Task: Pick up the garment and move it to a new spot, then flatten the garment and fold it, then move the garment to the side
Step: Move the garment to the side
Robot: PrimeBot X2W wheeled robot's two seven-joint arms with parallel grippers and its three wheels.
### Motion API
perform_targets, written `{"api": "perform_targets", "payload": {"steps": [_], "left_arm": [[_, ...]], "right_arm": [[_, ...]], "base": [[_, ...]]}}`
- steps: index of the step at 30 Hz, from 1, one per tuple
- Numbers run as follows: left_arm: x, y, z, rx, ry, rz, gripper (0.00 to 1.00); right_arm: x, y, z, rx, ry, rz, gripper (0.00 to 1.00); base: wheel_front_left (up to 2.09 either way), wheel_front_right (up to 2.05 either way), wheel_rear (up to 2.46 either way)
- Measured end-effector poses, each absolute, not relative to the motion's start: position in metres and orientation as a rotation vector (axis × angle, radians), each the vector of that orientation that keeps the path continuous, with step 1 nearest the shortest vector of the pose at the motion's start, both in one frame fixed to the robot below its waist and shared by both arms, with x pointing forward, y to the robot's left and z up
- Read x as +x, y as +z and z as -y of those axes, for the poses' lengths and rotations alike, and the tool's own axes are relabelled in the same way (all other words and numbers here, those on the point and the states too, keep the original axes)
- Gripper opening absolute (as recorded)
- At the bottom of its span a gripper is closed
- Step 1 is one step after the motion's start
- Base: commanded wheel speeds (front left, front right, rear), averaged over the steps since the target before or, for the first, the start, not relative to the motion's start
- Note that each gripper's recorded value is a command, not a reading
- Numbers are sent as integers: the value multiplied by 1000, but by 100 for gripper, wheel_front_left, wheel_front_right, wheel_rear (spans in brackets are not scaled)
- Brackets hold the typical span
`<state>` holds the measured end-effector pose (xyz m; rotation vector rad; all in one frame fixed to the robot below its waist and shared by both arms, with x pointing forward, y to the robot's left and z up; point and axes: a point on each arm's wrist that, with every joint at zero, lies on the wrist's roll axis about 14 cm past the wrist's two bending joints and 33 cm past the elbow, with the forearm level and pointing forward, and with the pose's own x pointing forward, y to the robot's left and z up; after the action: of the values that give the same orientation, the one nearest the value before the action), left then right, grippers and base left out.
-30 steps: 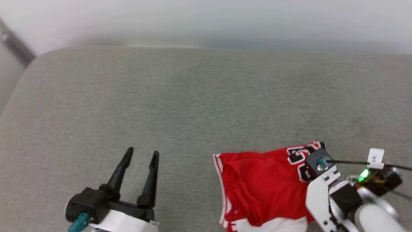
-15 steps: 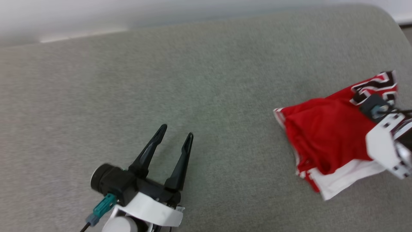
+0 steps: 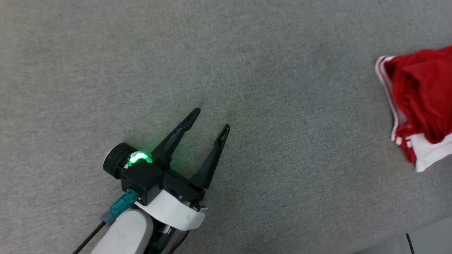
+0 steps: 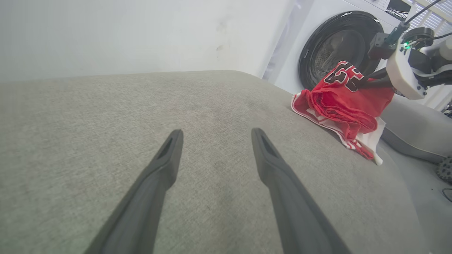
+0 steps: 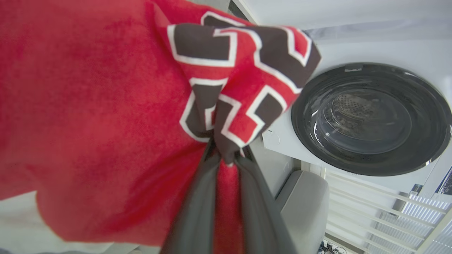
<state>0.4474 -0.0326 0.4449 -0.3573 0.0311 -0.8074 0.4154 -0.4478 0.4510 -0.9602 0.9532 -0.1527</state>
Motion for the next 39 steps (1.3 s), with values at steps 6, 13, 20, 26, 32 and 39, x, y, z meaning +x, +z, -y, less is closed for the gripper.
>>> {"api": "perform_targets", "payload": {"steps": [6, 13, 20, 26, 32, 39], "left_arm": [[457, 425, 36, -364, -831, -52, 100], [465, 420, 29, -361, -818, -44, 100], [468, 429, 21, -344, -785, -29, 100], [460, 448, 4, -352, -707, -21, 100], [449, 482, -27, -324, -605, 39, 100], [433, 520, -74, -264, -463, 131, 100]], "right_arm": [[411, 436, 482, -950, -236, -988, 0], [417, 421, 495, -918, -279, -975, 0], [428, 429, 487, -905, -290, -897, 100], [452, 472, 466, -892, -283, -714, 100], [472, 532, 425, -798, -251, -446, 100], [478, 585, 349, -565, -151, -124, 100]], "base": [[0, 0, 0], [0, 0, 0], [0, 0, 0], [0, 0, 0], [0, 0, 0], [0, 0, 0]]}}
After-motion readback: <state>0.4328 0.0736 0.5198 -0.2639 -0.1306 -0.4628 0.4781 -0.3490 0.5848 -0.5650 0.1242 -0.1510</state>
